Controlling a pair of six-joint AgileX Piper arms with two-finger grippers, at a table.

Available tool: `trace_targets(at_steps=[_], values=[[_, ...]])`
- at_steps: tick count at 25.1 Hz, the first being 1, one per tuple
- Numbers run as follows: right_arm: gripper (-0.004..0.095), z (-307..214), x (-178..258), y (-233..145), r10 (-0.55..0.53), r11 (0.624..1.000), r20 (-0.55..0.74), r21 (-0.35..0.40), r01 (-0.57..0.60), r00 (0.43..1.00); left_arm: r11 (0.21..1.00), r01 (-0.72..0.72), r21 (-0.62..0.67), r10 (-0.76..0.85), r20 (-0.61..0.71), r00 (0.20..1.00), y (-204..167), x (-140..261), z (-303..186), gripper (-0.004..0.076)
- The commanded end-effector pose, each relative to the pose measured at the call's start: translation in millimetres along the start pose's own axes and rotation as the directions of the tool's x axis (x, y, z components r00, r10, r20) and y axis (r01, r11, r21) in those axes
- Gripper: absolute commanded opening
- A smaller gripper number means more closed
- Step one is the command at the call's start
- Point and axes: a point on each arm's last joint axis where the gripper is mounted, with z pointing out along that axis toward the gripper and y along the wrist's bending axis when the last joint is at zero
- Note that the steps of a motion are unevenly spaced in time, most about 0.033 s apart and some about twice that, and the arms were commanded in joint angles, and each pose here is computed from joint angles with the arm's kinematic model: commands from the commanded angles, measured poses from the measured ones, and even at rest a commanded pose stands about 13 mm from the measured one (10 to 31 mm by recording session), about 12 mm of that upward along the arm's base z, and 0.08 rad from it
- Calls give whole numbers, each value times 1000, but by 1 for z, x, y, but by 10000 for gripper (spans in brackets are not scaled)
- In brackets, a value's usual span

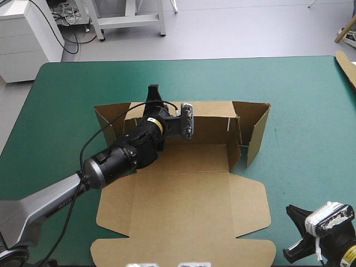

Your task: Fold the box

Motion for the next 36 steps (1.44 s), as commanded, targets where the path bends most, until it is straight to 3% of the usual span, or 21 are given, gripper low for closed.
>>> trace_targets(at_steps=[1, 6, 16, 19, 24, 32, 36], values=[[-16, -3, -13, -1, -3, 1000, 88, 4, 2, 996, 992, 30, -119, -26, 34, 999, 5, 6, -13, -8], [-16, -3, -13, -1, 0, 1000, 89, 4, -1, 996, 974, 20, -227, -9, 50, 999, -8, 15, -12, -8], [6, -3, -13, -1, 1, 1000, 90, 4, -1, 996, 982, 17, -189, -6, 57, 998, -32, 19, -12, -8], [149, -3, -13, -1, 1, 1000, 90, 4, -1, 996, 981, 26, -194, -15, 59, 998, -31, 19, -13, -8], [531, -3, -13, -1, 0, 1000, 90, 5, 0, 996, 980, 17, -201, -5, 59, 998, -30, 19, -13, -8], [534, -3, -13, -1, 30, 1000, 94, 4, -31, 995, 979, 13, -203, -1, 60, 998, -30, 19, -13, -8], [534, -3, -15, -3, 111, 993, 88, 20, -113, 990, 979, 13, -203, -1, 60, 998, -30, 19, -13, -8]])
